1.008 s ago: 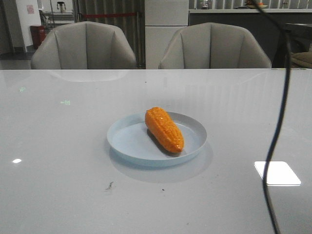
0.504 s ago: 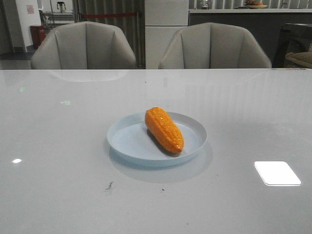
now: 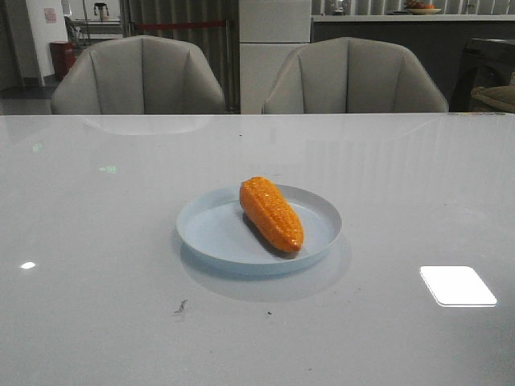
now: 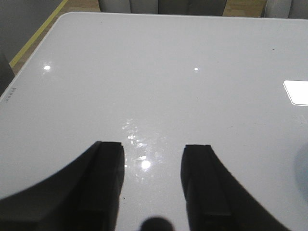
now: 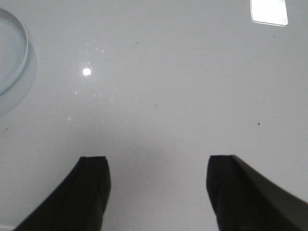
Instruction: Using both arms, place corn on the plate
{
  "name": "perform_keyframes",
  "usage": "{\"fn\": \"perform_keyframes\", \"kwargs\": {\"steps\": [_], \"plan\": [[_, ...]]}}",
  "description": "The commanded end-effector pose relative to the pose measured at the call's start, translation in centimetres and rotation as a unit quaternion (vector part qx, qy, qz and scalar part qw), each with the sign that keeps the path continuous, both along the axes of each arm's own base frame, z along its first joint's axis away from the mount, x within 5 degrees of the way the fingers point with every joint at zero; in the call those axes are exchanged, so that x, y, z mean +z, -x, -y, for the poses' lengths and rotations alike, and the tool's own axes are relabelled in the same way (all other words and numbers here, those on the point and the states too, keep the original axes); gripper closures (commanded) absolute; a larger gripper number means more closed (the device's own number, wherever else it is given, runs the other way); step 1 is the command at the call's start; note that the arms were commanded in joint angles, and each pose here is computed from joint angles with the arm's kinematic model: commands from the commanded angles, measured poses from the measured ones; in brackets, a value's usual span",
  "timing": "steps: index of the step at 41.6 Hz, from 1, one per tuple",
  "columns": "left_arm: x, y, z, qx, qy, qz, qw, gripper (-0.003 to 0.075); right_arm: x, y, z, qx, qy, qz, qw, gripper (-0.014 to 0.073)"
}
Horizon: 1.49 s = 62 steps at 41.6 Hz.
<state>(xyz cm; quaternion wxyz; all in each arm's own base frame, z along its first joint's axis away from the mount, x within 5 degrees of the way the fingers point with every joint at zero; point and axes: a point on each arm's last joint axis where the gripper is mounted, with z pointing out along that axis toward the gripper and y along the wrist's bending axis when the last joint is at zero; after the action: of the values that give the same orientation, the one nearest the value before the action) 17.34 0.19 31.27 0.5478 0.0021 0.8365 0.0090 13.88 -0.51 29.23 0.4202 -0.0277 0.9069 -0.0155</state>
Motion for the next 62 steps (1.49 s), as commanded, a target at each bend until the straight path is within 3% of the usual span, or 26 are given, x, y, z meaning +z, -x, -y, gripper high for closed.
{"fn": "perform_keyframes", "kwargs": {"steps": [1,8,46,51,55,62], "plan": [[1.6,-0.3,0.0,0.001,0.004,0.051,0.999,0.0358,1.3,0.7,0.1,-0.005,0.01,0.075,0.997,0.0059],[1.6,-0.3,0.0,0.001,0.004,0.051,0.999,0.0358,2.0,1.2,0.1,-0.006,0.011,0.107,0.994,0.0059],[1.6,-0.3,0.0,0.001,0.004,0.051,0.999,0.0358,2.0,1.2,0.1,-0.006,0.011,0.106,0.994,0.0059],[2.5,1.1,0.0,0.001,0.004,0.083,0.997,0.0359,2.0,1.2,0.1,-0.006,0.011,0.106,0.994,0.0059],[2.6,3.2,0.0,0.0,0.003,0.133,0.991,0.0414,2.0,1.2,0.1,-0.006,0.011,0.106,0.994,0.0059],[-0.1,7.0,0.1,-0.001,0.002,0.249,0.969,0.0609,2.0,1.2,0.1,-0.006,0.011,0.106,0.994,0.0059]]}}
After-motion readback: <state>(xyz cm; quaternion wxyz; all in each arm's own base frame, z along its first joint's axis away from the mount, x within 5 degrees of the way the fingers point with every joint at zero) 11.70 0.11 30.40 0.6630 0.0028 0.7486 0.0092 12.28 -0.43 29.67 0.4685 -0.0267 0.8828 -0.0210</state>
